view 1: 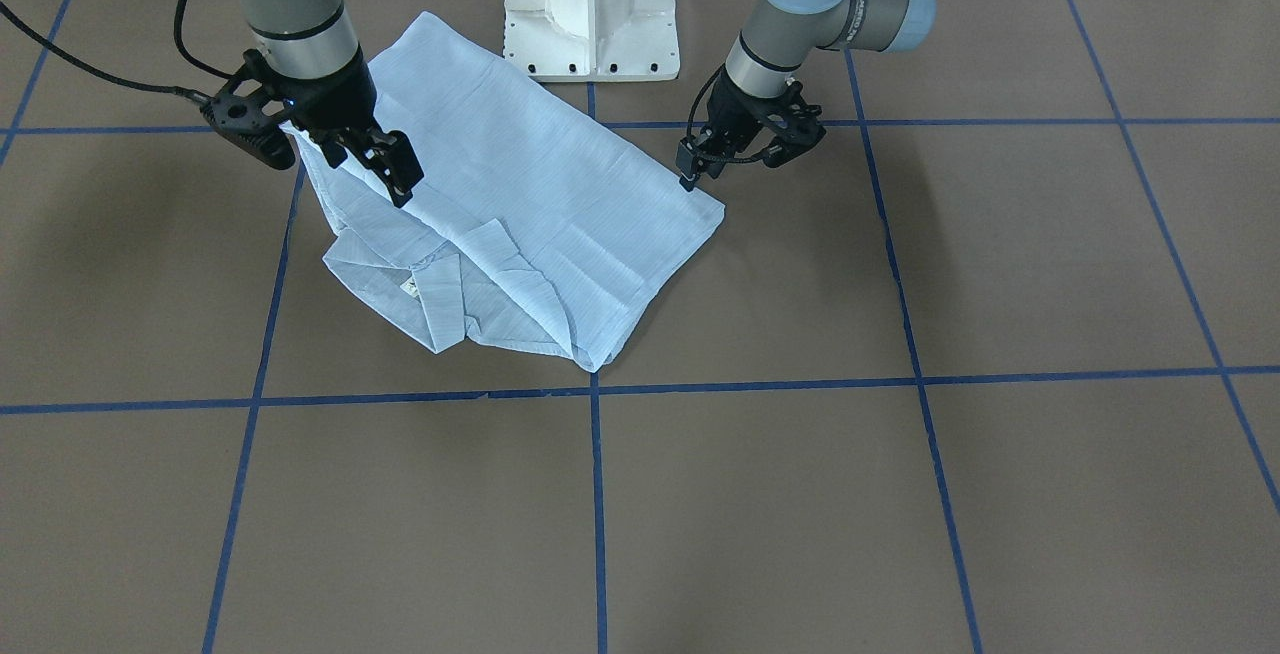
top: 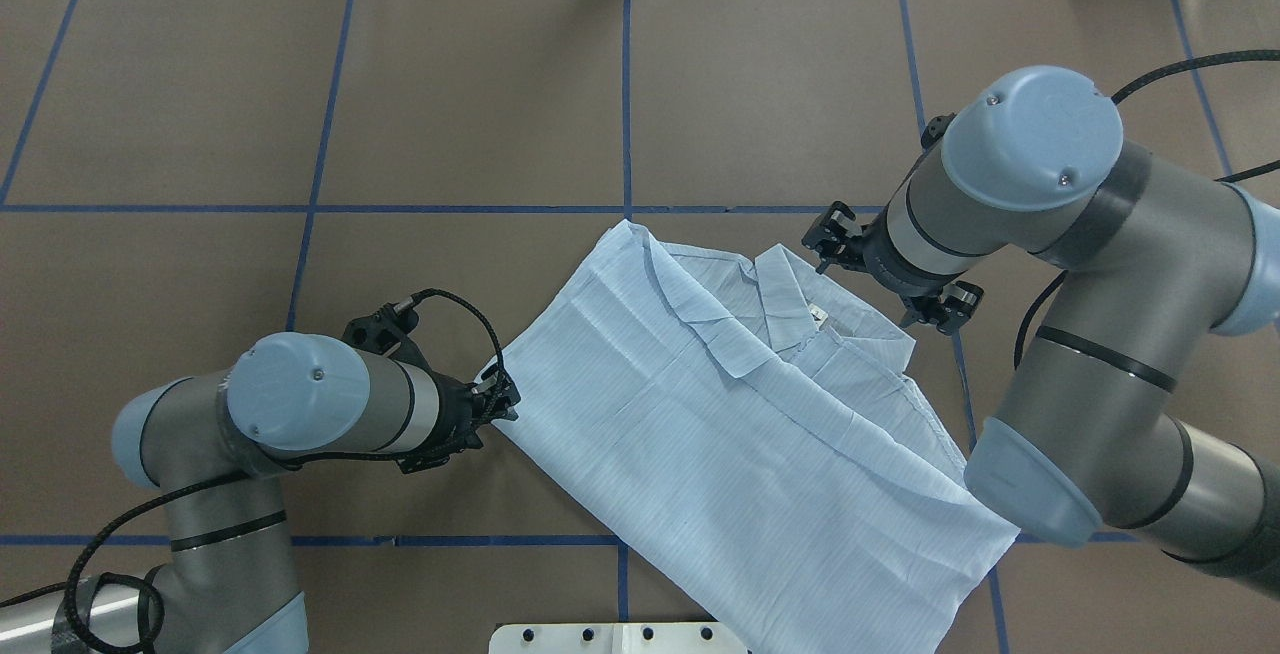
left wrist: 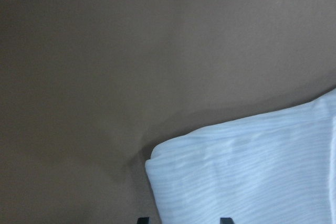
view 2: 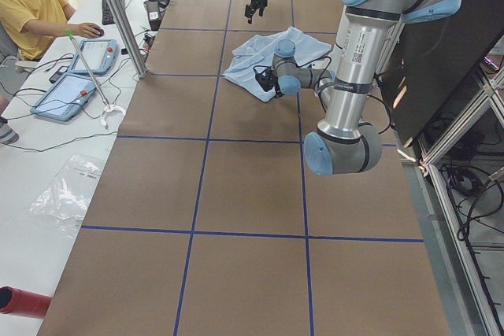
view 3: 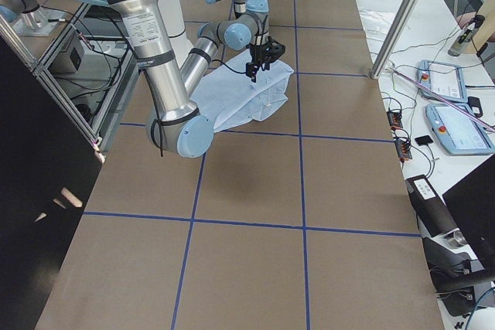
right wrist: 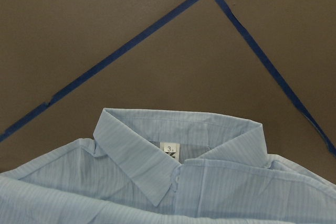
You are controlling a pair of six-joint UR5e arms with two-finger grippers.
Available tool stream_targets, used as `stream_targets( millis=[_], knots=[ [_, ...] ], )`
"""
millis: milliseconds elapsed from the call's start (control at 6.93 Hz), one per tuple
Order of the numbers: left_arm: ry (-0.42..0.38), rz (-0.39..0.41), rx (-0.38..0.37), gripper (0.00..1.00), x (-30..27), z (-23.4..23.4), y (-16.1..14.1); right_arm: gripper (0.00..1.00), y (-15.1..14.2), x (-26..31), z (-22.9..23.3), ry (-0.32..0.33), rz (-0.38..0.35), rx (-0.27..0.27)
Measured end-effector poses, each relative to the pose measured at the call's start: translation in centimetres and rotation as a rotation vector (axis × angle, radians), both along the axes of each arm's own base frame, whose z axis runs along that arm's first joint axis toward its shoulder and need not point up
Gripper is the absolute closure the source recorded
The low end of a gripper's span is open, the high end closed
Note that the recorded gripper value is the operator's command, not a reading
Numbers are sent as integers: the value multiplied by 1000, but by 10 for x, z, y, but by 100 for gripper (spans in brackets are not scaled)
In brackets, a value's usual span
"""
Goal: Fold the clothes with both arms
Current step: 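Grasp the shirt's near edge with the left gripper while the right grasps the collar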
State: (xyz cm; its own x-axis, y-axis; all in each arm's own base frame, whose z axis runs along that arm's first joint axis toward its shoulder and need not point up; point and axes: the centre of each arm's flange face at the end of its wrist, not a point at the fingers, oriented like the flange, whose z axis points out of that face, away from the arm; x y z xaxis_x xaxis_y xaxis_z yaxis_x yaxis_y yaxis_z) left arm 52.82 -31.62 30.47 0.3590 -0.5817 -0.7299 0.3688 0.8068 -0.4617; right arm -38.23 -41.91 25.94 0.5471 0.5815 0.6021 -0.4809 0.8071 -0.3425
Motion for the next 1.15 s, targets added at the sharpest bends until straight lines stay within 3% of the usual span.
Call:
stream_targets(
  millis=[866,1010,1154],
  knots=[
    [-7,-14,10,51,7,-2,-7,0,-14,-12,19,17,-6,20],
    [-11,-17,14,61,7,-1,-8,0,-14,-13,21,24,-4,21],
    [-12,-20,16,78,7,-1,-9,0,-13,-16,24,31,-7,18]
  ],
)
